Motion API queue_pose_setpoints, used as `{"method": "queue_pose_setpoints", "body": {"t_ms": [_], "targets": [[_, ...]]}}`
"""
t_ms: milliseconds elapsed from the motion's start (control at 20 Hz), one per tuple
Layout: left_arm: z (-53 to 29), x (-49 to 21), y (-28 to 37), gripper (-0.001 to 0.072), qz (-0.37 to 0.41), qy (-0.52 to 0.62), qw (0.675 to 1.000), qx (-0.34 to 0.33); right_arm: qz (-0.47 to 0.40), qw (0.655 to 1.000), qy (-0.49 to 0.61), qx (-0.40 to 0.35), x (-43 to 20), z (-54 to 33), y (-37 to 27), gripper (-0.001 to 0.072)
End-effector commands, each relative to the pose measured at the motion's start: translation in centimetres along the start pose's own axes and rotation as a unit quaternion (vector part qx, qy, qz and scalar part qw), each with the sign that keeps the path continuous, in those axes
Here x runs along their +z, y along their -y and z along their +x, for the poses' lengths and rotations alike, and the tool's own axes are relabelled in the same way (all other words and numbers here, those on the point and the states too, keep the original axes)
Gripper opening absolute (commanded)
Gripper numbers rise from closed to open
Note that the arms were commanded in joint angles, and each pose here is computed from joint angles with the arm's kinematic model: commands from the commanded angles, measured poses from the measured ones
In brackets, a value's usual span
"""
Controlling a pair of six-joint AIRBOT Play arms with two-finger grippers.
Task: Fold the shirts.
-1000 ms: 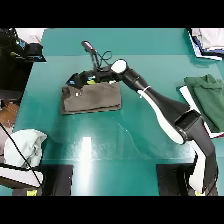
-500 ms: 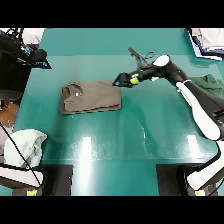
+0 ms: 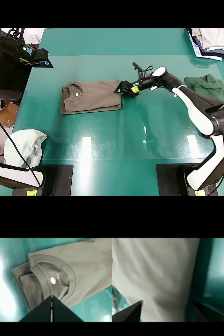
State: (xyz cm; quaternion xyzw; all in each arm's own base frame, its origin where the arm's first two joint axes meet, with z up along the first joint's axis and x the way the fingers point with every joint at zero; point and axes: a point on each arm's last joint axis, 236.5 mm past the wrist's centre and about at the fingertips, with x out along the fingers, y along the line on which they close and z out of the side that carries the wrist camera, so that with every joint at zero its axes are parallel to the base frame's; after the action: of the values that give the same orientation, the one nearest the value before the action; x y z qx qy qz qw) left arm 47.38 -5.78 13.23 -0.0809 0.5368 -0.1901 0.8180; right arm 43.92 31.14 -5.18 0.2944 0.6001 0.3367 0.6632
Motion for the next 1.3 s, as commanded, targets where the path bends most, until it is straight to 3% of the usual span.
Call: {"method": "queue_pose_setpoints", "body": {"t_ms": [0, 100, 150, 200, 250, 500, 750, 1050, 1250], "targets": [[0.0, 0.1, 0.3, 0.0023, 0.0, 0.002, 1.0, -0.006, 0.028, 0.999, 0.009, 0.021, 0.0, 3.2, -0.2, 0.0636], [0.0, 0.0, 0.3, 0.0023, -0.001, 0.0, 1.0, -0.007, 0.014, 0.999, 0.028, 0.022, 0.5, 4.1, -0.6, 0.0472], [0.0, -0.2, 0.4, 0.0024, -0.001, -0.005, 1.0, -0.008, 0.001, 0.999, 0.036, 0.019, 0.8, 4.4, -0.9, 0.0347], [0.0, -0.4, 0.4, 0.0023, -0.001, -0.009, 1.0, -0.009, -0.022, 0.999, 0.039, 0.018, 0.9, 4.4, -1.3, 0.0121], [0.0, -0.5, 0.4, 0.0024, 0.0, -0.011, 1.0, -0.009, -0.044, 0.998, 0.037, 0.022, 1.0, 4.2, -1.8, 0.0015], [-0.1, -0.5, 1.5, 0.0023, -0.001, -0.01, 0.999, -0.031, -0.085, 0.993, 0.069, 0.041, 3.7, -2.5, -5.0, 0.0013], [1.0, -0.2, 5.1, 0.0023, 0.029, -0.01, 0.998, -0.053, -0.079, 0.974, 0.201, -0.061, 6.8, -19.4, -0.4, 0.0014], [3.3, 1.1, 12.7, 0.0023, 0.094, 0.022, 0.992, -0.082, 0.011, 0.893, 0.423, -0.155, 6.9, -41.5, 8.0, 0.0013], [3.8, 0.8, 14.7, 0.0023, 0.111, 0.022, 0.989, -0.091, 0.053, 0.854, 0.483, -0.185, 4.8, -48.7, 11.7, 0.0013]]}}
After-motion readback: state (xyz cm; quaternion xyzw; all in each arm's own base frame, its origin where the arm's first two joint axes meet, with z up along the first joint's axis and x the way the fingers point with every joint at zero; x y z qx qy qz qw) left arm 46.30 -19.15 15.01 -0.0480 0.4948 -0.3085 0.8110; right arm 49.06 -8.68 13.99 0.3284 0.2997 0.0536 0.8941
